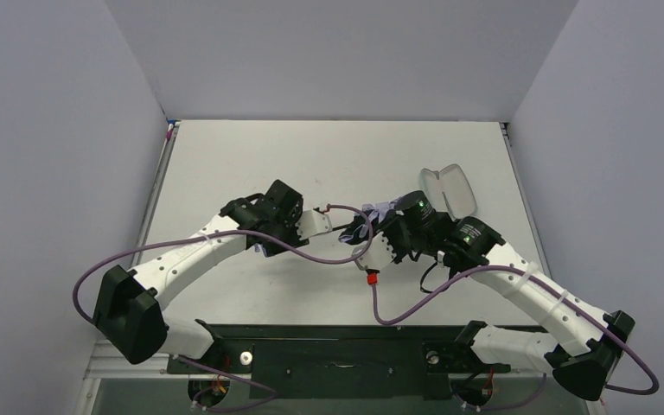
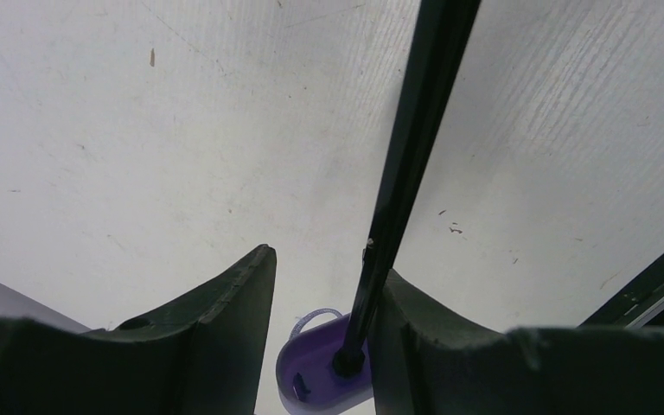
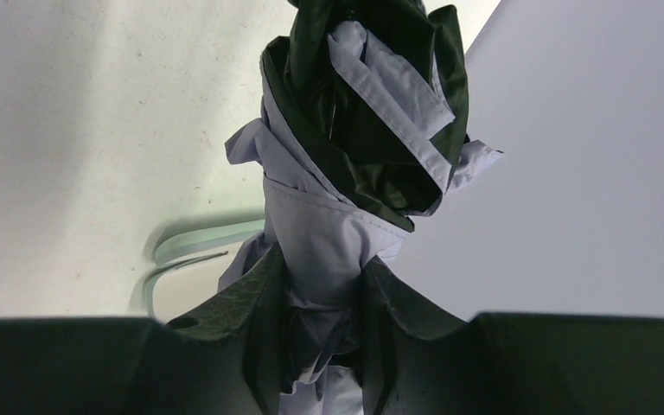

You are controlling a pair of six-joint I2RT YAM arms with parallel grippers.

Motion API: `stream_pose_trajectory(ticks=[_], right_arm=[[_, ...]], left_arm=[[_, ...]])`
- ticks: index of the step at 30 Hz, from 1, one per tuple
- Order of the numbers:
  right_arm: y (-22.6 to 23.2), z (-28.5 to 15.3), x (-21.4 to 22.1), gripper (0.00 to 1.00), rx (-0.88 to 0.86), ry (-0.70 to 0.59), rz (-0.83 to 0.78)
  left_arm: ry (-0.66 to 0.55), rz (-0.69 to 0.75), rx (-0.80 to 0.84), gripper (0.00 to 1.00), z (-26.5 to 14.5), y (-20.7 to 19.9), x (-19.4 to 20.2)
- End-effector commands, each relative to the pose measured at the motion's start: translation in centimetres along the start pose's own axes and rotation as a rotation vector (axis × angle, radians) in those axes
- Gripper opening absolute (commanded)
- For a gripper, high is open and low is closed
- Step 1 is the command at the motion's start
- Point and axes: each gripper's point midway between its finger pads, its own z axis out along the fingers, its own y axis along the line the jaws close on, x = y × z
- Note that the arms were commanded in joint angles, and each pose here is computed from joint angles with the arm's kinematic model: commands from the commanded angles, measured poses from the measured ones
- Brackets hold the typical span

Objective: Open the umbrella

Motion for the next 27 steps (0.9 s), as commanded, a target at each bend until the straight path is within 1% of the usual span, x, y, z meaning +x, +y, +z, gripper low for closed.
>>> stream_pose_trajectory(ticks=[1,7,19,27], right_arm=[[-0.5,-3.5,4.5,0.0,0.048,0.172,0.022],[0.5,-3.6,5.6,0.0,0.022,0.197,0.033],[1.8,-3.6,7.4,0.0,-0.016,0.235,0.053],[2.7,-3.8,8.4,0.0,-0.038,0.252,0.064]], left_arm=[[0.21,0.04,-0.002,0.39,-0.9,0.2,6.6],[0.252,0.047,0.015,0.39,-0.5,-0.2,8.8],[0.307,0.038,0.026,0.38,0.2,-0.6,11.4],[0.317,0.026,0.031,0.34,0.2,-0.6,13.0]])
